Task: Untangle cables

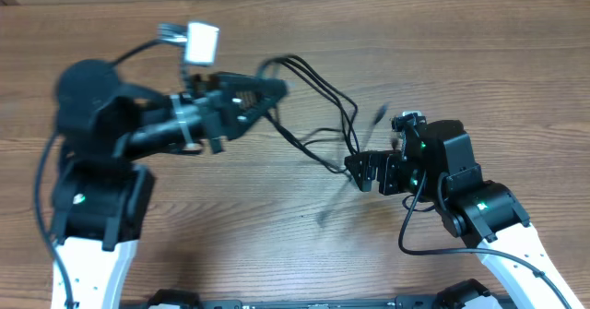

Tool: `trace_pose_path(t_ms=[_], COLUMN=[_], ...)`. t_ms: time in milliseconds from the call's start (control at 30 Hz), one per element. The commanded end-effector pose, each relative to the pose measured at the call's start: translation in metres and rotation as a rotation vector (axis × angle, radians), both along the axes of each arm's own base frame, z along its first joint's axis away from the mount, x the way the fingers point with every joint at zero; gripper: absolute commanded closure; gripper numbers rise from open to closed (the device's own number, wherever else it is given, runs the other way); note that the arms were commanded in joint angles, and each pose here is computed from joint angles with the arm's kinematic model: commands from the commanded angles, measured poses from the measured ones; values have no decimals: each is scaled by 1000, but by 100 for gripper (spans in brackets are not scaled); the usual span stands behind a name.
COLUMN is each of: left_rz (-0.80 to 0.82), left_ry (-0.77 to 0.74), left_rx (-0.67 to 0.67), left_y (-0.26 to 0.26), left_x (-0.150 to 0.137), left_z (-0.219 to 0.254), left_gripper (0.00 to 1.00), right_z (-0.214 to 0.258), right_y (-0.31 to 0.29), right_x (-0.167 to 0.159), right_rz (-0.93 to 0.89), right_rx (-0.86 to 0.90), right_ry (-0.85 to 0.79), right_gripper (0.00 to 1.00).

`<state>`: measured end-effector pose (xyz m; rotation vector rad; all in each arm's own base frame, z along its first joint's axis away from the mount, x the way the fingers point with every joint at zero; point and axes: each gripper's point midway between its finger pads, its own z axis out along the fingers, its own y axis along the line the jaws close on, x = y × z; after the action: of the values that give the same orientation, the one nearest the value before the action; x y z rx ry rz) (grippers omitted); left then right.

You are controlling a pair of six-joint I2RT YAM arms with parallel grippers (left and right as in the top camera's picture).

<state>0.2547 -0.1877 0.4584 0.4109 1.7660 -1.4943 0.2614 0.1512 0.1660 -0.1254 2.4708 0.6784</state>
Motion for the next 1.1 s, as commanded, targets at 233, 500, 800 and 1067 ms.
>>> trace_pose_path(t_ms=[233, 500, 800, 1067], left_rz=[64, 95, 94, 171], left_ry=[-51, -37, -104, -136], left_rx=[-8, -23, -34, -50], left_y=[41, 46, 46, 52], left_x=[-1, 4, 1, 28], left_z=[17, 21, 43, 71], left_gripper=[96, 96, 96, 96], right_z=[-12, -18, -8, 24], right_y=[-16, -25, -33, -61], right_x=[2, -1, -1, -9], right_rz=[-48, -173, -262, -346], right_rx=[-90, -64, -9, 49], right_ry=[10, 84, 87, -3], right_gripper=[0, 0, 0, 0])
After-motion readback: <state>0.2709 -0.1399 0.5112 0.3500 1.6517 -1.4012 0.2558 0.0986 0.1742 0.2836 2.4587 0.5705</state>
